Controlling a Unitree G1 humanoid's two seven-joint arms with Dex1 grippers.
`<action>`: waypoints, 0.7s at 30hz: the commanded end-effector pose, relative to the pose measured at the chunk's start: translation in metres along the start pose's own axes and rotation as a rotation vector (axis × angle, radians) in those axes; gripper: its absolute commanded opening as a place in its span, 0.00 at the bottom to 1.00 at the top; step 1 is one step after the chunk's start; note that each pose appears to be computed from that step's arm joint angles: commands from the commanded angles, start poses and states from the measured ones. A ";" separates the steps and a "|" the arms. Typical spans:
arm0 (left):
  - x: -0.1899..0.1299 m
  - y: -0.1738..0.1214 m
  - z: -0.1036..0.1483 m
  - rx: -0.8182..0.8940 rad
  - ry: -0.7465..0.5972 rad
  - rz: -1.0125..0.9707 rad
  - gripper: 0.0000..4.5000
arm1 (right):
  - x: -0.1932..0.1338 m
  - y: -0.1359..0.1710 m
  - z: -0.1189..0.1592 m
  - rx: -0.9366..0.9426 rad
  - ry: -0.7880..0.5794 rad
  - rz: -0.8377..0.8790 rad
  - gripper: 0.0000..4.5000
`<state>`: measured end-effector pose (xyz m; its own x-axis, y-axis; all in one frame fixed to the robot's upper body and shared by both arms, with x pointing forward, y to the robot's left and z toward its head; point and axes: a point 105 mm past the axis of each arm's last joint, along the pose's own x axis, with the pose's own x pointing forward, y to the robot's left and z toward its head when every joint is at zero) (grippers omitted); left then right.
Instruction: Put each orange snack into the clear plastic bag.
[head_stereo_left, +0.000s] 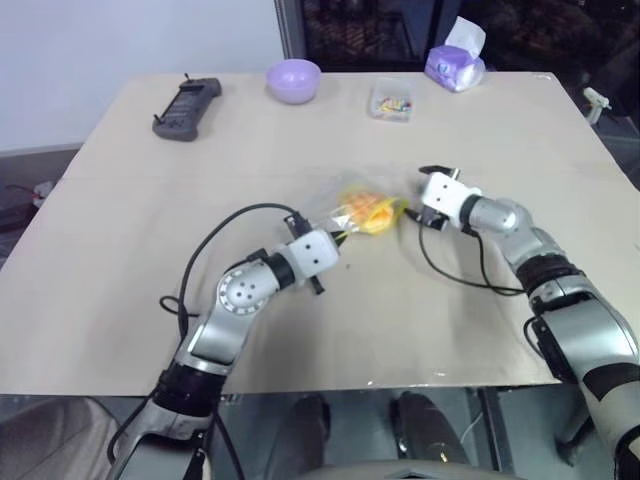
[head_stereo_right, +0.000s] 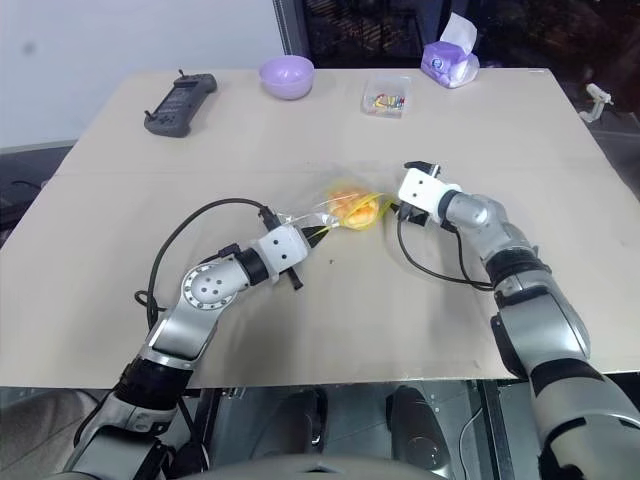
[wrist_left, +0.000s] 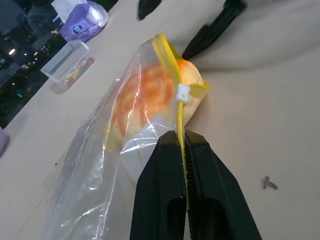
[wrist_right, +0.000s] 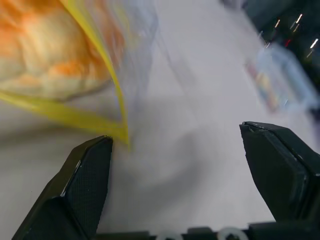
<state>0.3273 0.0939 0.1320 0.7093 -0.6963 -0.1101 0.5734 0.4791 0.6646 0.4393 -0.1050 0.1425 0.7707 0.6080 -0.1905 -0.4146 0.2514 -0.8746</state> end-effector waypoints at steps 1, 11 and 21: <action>-0.004 0.007 0.009 0.006 -0.036 0.030 0.00 | 0.007 0.005 0.011 -0.135 -0.035 -0.015 0.98; -0.003 0.007 0.010 0.007 -0.037 0.034 0.00 | 0.010 0.018 0.017 -0.460 -0.088 -0.020 0.59; -0.004 0.008 0.009 0.012 -0.032 0.037 0.00 | 0.008 0.013 0.011 -0.436 -0.069 -0.049 0.02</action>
<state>0.3276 0.0949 0.1323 0.7135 -0.6929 -0.1034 0.5715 0.4904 0.6579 0.4324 -0.0833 0.1317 0.7282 0.6697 -0.1456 -0.1223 -0.0820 -0.9891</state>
